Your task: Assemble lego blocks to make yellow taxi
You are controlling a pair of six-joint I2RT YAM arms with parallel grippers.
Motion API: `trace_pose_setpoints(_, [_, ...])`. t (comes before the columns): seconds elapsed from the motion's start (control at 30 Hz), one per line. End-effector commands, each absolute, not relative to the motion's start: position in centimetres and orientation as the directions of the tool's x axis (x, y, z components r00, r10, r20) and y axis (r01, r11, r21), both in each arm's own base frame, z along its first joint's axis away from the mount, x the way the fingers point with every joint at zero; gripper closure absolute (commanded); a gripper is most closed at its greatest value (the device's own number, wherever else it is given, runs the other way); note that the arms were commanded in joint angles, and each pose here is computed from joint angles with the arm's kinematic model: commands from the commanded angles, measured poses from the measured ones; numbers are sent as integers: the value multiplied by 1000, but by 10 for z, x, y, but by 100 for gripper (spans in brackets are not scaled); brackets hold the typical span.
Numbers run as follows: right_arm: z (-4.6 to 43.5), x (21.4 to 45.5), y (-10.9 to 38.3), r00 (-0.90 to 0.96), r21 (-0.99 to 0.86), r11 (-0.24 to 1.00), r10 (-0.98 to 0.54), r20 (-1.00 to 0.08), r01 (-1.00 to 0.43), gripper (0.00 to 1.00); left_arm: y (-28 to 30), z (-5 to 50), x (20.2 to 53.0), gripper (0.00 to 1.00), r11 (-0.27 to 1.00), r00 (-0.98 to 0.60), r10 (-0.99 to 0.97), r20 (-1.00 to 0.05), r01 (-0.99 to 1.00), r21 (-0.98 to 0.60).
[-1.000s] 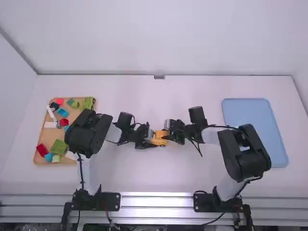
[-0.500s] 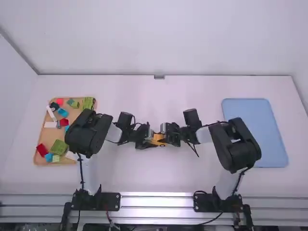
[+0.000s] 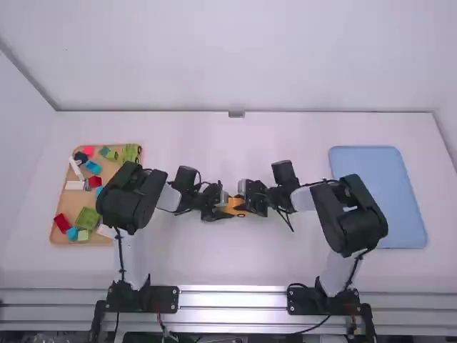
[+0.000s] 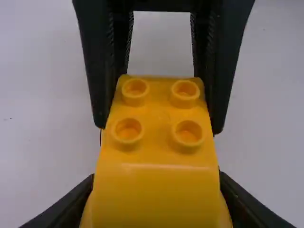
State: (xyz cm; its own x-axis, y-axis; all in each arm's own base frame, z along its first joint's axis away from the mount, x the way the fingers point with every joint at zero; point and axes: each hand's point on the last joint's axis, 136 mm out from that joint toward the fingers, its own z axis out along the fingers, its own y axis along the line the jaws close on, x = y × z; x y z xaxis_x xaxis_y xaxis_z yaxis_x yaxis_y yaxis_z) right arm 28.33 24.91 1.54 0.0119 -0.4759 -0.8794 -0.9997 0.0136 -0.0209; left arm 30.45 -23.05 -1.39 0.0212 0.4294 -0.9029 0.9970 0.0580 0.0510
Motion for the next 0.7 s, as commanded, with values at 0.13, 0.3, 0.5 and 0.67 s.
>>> trace_pose_setpoints(0.13, [-4, 288, 229, -94, 49, 99, -532, -841, -994, 99, -233, -17, 300, 62, 50, 0, 427, -904, 998, 23])
trace_pose_setpoints(0.3, [-12, 280, 231, -59, 40, 47, -523, -850, -998, 96, -233, -16, 301, 63, 50, 1, 427, -904, 998, 24])
trace_pose_setpoints(0.5, [-9, 287, 236, -74, 49, 63, -481, -873, -997, 90, -233, -17, 300, 65, 51, -3, 428, -904, 999, 21])
trace_pose_setpoints(0.67, [-13, 287, 244, -52, 28, 55, -518, -854, -998, 90, -233, -17, 300, 67, 50, -2, 427, -904, 999, 21])
